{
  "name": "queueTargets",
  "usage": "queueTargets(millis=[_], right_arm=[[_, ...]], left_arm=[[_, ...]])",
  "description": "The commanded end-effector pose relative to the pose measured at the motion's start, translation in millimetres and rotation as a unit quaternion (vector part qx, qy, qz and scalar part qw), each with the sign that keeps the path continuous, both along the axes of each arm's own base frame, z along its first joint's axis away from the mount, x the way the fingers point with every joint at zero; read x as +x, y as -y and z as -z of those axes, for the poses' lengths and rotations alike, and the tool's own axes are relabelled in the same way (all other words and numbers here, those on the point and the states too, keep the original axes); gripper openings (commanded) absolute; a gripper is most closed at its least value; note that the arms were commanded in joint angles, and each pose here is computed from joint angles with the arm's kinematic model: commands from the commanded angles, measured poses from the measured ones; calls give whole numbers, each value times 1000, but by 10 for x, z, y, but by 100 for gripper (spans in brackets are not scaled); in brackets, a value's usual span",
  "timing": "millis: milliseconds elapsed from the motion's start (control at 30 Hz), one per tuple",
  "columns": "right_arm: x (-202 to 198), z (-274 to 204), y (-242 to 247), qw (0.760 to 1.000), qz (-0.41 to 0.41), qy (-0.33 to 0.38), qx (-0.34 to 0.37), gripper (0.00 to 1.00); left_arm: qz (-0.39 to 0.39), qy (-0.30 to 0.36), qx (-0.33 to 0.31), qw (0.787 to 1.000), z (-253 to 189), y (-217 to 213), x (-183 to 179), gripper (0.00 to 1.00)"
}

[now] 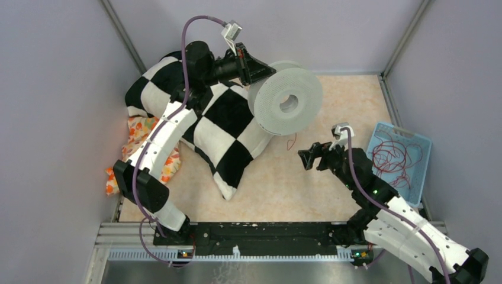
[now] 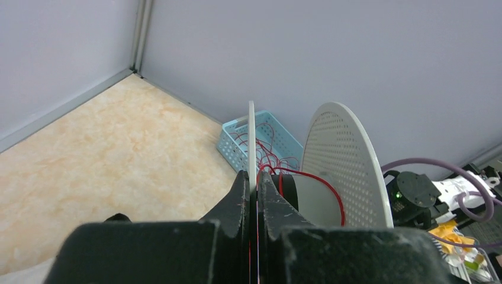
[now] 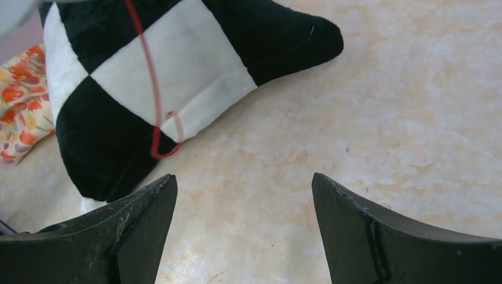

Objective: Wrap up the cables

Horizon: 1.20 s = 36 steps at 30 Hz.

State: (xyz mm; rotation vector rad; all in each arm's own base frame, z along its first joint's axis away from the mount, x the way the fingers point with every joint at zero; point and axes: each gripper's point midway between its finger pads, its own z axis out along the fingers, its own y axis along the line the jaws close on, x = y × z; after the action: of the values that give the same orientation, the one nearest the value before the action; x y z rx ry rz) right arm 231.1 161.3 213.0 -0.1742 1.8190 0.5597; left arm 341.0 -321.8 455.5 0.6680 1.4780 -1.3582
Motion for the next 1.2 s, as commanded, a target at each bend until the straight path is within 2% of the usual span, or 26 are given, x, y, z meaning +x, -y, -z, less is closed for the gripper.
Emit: queueTargets(millis=[0,400,667,767,900,1167], right_arm=[[116,-282,-192,997,-11,41,61,84],[283,-210,-149,997,30,42,62,83],[310,-171,-185,997,28,38,62,82],[327,-146,-202,997,27,35,60,78],[349,-118,-192,997,33,37,59,64],[413,-130,-142,997,49,46,47,62]], left_arm=[[-34,44,-34,998,-433,-124,-88,0],[-34,52,-39,997,-486,-135,-115,0],[-34,60,-41,997,-529,-149,-139,0],[-33,62,-42,997,-546,-156,-156,0],[-32,65,-43,996,-561,-159,-172,0],[-28,69,-43,996,-585,-160,-195,0]])
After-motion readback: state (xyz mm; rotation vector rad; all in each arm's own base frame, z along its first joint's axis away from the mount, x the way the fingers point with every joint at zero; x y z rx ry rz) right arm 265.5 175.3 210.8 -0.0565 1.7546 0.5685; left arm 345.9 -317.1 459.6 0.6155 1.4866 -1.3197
